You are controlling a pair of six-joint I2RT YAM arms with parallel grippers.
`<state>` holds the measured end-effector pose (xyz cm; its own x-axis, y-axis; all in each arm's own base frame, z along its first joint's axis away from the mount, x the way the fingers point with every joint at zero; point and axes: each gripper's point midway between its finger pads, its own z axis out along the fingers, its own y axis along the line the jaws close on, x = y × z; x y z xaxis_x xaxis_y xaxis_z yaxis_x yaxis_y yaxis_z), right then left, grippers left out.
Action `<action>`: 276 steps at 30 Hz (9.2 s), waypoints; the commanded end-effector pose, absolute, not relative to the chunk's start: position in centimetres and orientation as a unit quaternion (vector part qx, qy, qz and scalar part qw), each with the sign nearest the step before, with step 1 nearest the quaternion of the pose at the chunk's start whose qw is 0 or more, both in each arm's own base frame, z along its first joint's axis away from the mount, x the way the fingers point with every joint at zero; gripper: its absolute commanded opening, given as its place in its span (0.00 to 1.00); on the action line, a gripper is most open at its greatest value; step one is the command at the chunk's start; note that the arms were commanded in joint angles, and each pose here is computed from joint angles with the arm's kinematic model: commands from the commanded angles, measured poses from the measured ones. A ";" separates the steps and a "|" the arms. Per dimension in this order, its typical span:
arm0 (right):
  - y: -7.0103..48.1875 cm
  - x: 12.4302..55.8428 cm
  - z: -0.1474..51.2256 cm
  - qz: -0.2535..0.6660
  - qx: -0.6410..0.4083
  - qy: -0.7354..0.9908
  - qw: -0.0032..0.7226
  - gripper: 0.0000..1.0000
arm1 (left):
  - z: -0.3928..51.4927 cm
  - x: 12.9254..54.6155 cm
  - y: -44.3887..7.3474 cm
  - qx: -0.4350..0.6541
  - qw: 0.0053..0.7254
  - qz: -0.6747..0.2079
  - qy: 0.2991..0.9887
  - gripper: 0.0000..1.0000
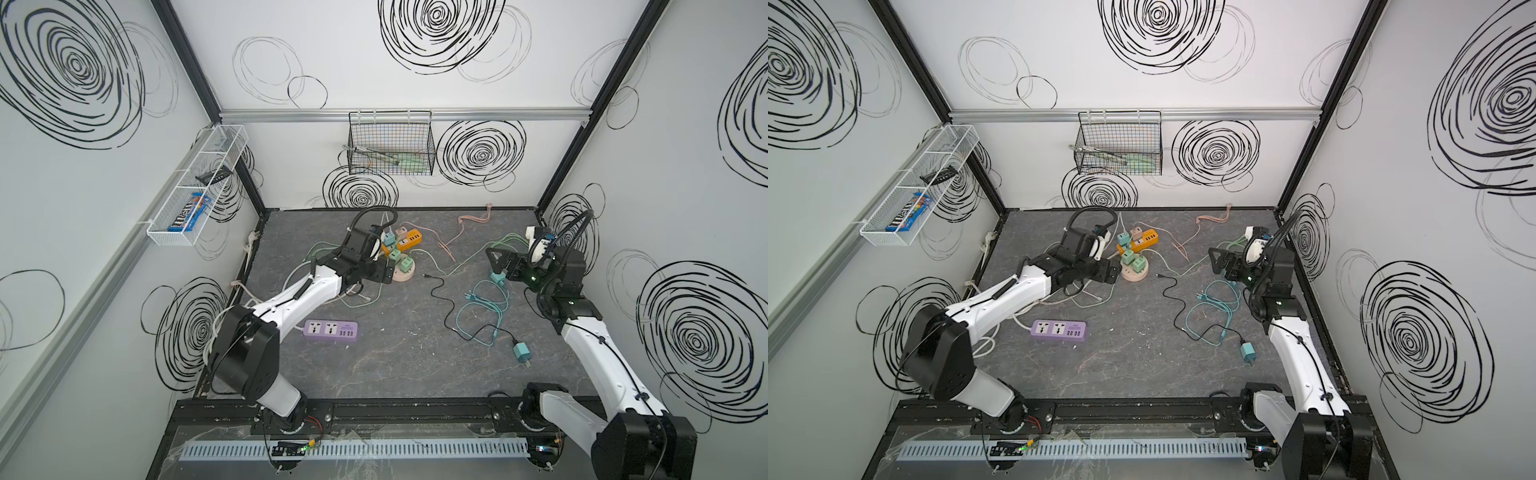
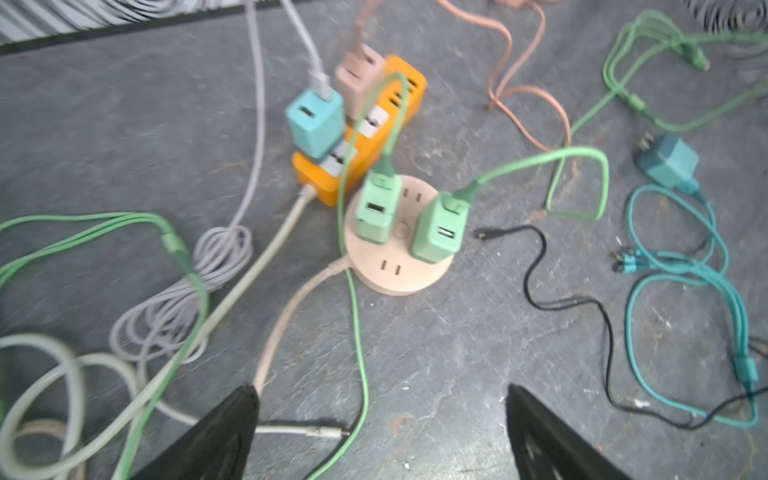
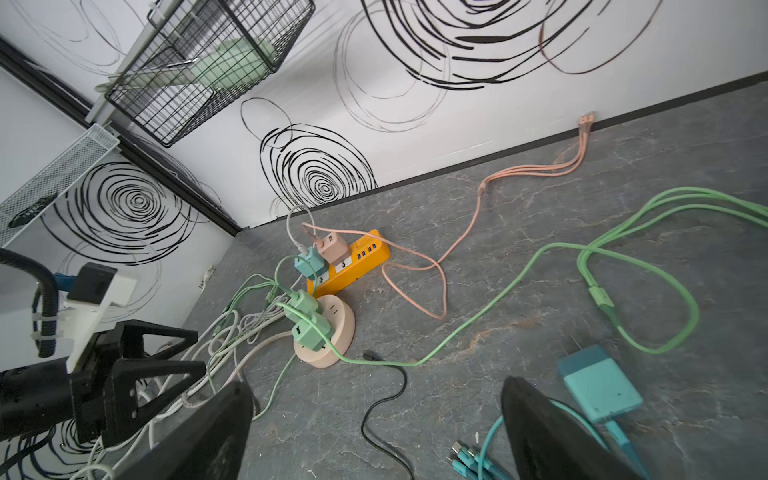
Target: Insert the plug
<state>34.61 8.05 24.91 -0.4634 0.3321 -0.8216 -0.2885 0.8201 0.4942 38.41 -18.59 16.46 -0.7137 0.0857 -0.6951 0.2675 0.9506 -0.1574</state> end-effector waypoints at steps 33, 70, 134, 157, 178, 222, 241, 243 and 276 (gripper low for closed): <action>15.7 35.3 22.0 0.289 -0.005 0.810 0.510 0.97 | 5.2 28.9 1.3 -0.432 0.284 -0.132 0.846 0.96; 9.7 34.2 20.1 0.243 0.081 0.823 0.508 0.97 | 6.3 28.8 -26.8 -0.213 0.139 -0.329 0.909 0.96; 19.3 27.1 11.2 0.296 0.099 0.907 0.282 0.07 | 16.1 31.5 -24.8 0.087 0.416 -0.272 0.863 0.96; 20.6 24.7 9.0 0.180 -0.104 0.953 0.220 0.85 | 14.9 33.5 -20.9 0.017 0.398 -0.255 0.881 0.96; 13.5 21.4 3.4 0.053 -0.017 0.979 0.195 0.63 | 14.6 34.3 -21.2 0.000 0.387 -0.252 0.887 0.96; 21.8 23.2 18.6 0.248 -0.219 0.821 0.466 0.00 | 24.3 31.9 -24.7 0.190 0.470 -0.322 0.799 0.96; 26.9 20.0 21.8 0.265 -0.491 0.664 0.497 0.00 | 26.0 24.4 -28.7 0.498 0.418 -0.280 0.706 0.99; 27.3 19.5 22.0 0.276 -0.506 0.648 0.498 0.00 | 25.8 23.8 -28.9 0.515 0.397 -0.293 0.701 0.98; 29.2 19.3 22.7 0.315 -0.521 0.635 0.475 0.55 | 24.2 25.9 -29.0 0.490 0.386 -0.301 0.721 0.00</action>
<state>19.18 28.60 20.59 -0.0446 -0.4310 -0.9013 -0.9652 0.2513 -0.0724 21.91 -30.46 23.17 -0.1798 0.5302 -0.8286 0.9808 0.1607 -0.1100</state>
